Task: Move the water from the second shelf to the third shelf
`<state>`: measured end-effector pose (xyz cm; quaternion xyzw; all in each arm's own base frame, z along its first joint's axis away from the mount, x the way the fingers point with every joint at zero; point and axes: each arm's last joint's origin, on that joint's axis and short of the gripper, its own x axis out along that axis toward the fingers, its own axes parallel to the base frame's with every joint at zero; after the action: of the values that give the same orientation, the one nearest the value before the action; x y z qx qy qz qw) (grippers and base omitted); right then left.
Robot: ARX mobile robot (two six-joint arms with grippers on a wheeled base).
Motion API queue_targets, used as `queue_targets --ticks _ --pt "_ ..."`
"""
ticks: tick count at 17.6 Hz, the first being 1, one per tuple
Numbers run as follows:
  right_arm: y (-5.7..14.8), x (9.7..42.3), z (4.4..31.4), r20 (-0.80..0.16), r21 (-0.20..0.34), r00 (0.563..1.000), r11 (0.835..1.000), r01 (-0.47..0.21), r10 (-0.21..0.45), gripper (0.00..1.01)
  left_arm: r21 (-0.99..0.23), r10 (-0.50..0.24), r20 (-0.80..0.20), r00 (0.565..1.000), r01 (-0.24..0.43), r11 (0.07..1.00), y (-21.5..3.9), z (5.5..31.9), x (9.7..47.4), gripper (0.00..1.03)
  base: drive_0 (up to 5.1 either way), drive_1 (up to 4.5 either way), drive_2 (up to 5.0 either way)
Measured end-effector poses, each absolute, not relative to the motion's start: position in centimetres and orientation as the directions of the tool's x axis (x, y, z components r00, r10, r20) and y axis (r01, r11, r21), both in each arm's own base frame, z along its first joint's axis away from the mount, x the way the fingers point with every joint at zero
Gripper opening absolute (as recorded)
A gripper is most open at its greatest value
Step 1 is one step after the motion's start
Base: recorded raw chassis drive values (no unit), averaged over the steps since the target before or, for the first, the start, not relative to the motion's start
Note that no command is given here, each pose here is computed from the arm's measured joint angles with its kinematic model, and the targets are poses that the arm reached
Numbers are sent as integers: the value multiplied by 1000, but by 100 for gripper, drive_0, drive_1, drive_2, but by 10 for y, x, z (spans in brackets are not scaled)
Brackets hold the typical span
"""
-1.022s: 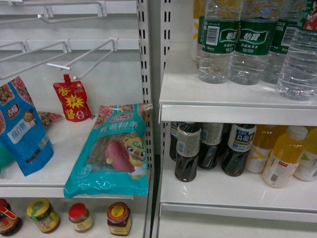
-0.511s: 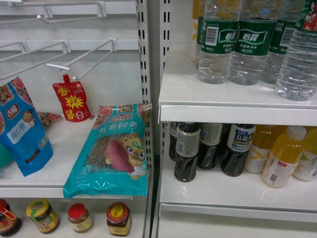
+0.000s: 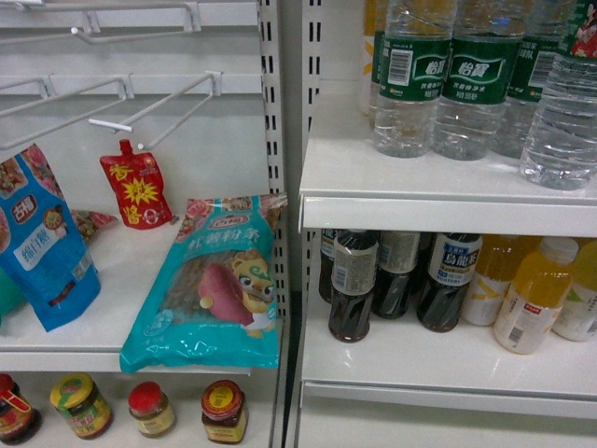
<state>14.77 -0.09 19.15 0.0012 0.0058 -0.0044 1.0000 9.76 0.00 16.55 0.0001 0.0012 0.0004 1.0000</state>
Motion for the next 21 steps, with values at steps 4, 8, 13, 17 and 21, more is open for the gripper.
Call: queue_targets --ticks 4,8,13,17,21 --pt "-1 132 180 -5 3 1000 1000 9 -9 2 0 1 -2 1000 -1 1000 0 166 98 98 0 0 0" --pt "-1 123 173 30 3 1000 1000 9 -9 2 0 1 -2 1000 -1 1000 0 166 98 98 0 0 0" --pt "-1 114 171 12 3 1000 1000 8 -8 2 0 1 -2 1000 -1 1000 0 166 98 98 0 0 0" --pt "-1 109 170 13 3 1000 1000 8 -8 2 0 1 -2 1000 -1 1000 0 166 98 98 0 0 0" --pt "-1 97 171 28 2 1000 1000 6 -6 2 0 0 -2 1000 0 1000 0 166 98 98 0 0 0"
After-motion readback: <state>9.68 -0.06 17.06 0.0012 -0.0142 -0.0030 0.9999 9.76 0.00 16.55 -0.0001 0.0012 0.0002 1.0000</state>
